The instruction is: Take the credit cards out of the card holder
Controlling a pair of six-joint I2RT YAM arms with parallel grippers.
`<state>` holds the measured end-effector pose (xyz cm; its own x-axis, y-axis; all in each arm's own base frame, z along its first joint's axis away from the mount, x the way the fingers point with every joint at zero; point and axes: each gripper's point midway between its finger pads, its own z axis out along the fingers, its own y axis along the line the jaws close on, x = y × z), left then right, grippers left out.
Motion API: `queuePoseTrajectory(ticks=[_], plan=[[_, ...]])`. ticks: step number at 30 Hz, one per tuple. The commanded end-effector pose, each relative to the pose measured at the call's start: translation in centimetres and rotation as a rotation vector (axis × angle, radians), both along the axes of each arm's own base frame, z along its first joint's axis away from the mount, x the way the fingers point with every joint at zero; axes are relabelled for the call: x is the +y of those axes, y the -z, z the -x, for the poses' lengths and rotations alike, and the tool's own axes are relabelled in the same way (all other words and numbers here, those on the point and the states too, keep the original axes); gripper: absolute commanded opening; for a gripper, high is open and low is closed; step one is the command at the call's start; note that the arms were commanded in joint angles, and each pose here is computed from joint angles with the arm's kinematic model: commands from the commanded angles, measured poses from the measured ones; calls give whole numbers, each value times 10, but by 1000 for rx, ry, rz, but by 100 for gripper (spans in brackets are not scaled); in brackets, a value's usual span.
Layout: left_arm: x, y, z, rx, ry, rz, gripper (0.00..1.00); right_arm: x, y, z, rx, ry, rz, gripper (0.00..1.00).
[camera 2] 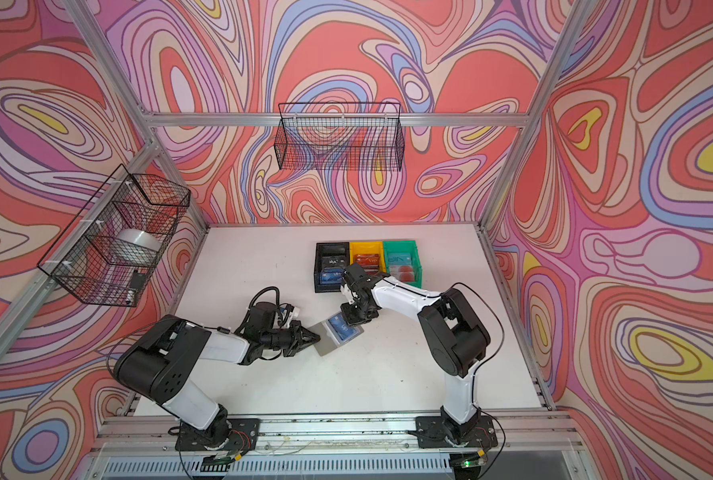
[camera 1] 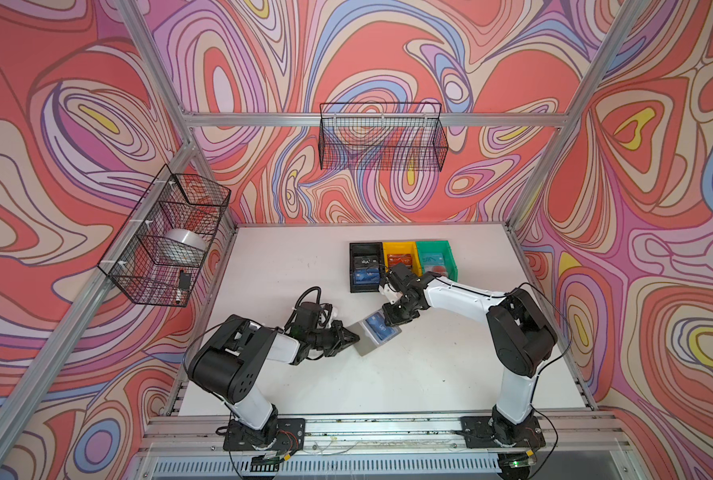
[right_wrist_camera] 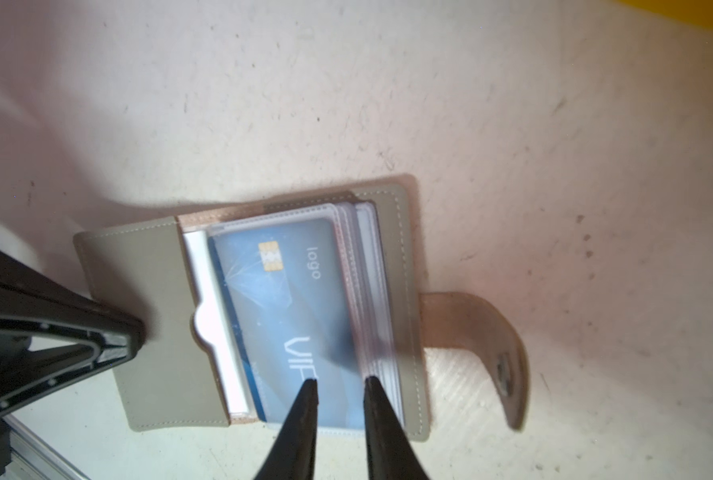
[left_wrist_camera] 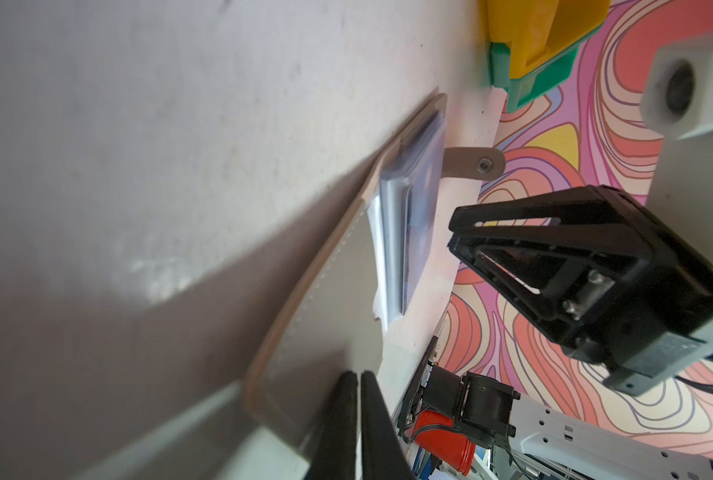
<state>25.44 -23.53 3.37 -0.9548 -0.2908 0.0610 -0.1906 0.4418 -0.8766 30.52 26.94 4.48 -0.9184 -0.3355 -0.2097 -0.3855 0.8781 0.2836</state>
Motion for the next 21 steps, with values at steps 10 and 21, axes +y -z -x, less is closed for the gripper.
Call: queuePoseTrajectory(ticks=[10,21], plan=[[-15,-15,-31,-63,15,4,10,2,-4,-9,-35,-19,2,18],[-28,-1,-22,-44,68,-54,12,1,11,-16,-37,-25,38,15]])
